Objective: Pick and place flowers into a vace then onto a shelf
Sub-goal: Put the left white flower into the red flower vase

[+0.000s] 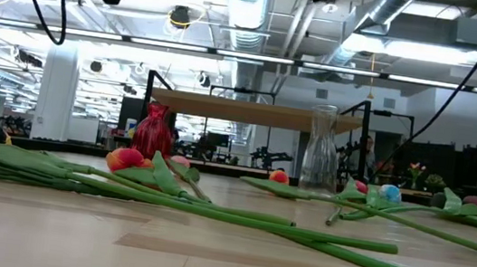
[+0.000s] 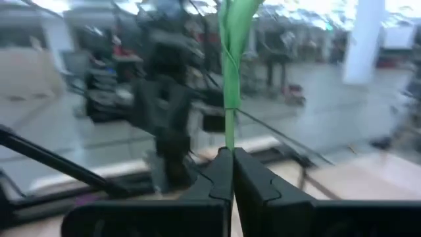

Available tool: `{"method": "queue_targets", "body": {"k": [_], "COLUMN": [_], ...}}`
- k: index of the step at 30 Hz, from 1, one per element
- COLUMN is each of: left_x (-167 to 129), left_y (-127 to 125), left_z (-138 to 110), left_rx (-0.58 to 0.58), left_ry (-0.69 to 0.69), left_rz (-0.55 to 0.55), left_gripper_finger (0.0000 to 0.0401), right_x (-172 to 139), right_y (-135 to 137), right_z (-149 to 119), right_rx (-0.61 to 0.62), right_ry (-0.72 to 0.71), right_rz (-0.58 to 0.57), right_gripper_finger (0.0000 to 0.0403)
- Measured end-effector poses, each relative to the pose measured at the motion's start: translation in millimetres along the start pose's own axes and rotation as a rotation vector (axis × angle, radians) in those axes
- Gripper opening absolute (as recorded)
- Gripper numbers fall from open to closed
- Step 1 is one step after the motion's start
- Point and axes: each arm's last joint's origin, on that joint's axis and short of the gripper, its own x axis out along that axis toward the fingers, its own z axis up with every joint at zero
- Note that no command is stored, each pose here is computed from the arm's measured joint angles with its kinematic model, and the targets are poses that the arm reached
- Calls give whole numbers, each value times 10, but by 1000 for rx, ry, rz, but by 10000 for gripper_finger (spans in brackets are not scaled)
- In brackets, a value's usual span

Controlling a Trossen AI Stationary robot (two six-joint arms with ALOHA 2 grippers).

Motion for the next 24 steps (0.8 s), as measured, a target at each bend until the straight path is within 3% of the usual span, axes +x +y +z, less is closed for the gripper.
{"method": "queue_targets", "body": {"k": [12, 24], "left_x": [247, 404], "left_y": [-1, 4], "left_z": [50, 70], "left_rx": [136, 184], "left_ry": [-156, -287], "left_rz": [10, 26], "left_gripper_finger": [9, 109], "right_x": [40, 37], "right_y": [-26, -15], "right_z": [11, 5], "right_rx": [5, 1], "right_ry": [-23, -18], "right_rz": [70, 93], "right_gripper_finger": [0, 0]}}
